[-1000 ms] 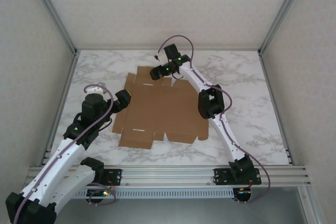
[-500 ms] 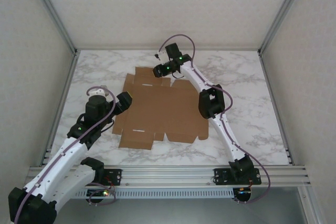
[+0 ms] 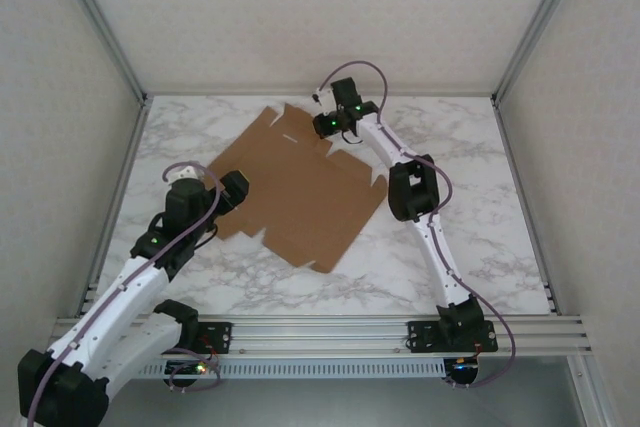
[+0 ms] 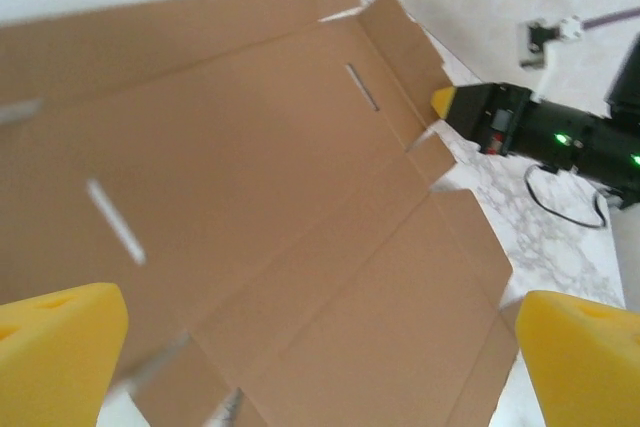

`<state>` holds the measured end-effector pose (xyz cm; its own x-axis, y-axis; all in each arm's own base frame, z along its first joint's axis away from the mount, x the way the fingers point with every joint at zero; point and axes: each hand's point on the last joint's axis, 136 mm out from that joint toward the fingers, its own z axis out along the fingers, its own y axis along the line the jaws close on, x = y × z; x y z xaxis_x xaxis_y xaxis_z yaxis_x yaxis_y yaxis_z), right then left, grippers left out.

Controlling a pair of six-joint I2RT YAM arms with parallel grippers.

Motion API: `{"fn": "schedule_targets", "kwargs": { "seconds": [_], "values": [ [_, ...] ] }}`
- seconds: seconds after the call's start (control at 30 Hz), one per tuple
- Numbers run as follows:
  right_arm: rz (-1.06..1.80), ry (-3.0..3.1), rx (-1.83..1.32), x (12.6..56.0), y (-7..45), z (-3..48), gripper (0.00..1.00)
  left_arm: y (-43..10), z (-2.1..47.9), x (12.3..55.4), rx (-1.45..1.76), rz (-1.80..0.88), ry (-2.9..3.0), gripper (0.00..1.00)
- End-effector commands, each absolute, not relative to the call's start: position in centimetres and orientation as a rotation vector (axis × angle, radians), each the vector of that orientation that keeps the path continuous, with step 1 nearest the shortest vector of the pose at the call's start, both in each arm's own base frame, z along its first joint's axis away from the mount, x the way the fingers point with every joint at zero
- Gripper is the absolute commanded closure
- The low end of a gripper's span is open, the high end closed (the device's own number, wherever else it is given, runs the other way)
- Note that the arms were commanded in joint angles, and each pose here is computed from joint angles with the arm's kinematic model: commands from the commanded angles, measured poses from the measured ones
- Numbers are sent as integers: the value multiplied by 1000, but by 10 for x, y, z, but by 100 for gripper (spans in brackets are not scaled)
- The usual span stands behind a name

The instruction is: Fold the paper box

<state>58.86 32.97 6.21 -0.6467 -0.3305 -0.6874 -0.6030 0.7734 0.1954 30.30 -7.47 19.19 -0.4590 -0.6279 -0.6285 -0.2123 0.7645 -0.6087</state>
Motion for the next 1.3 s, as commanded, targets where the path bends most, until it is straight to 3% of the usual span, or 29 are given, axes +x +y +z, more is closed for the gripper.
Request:
{"fn": "schedule_targets", "kwargs": {
  "seconds": [0.0, 0.2, 0.53, 0.73, 1.03, 1.27],
  "values": [
    [571, 2188, -512, 614, 297, 132, 92, -64, 218, 328, -715, -532, 1937, 0],
    [753, 1772, -348, 601, 252, 198, 89, -71, 236, 385, -773, -584, 1915, 0],
    [717, 1557, -441, 549, 225, 205, 87, -111, 251, 505, -890, -988, 1874, 0],
    [736, 1436, -506, 521, 221, 231, 86, -123, 217, 564, -1079, -1250, 1888, 1],
    [670, 1346, -625, 487, 225, 249, 84, -118, 172, 593, -1342, -1197, 2010, 0],
    [610, 1279, -724, 463, 234, 254, 79, -119, 156, 603, -1458, -1323, 1976, 1]
  ]
}}
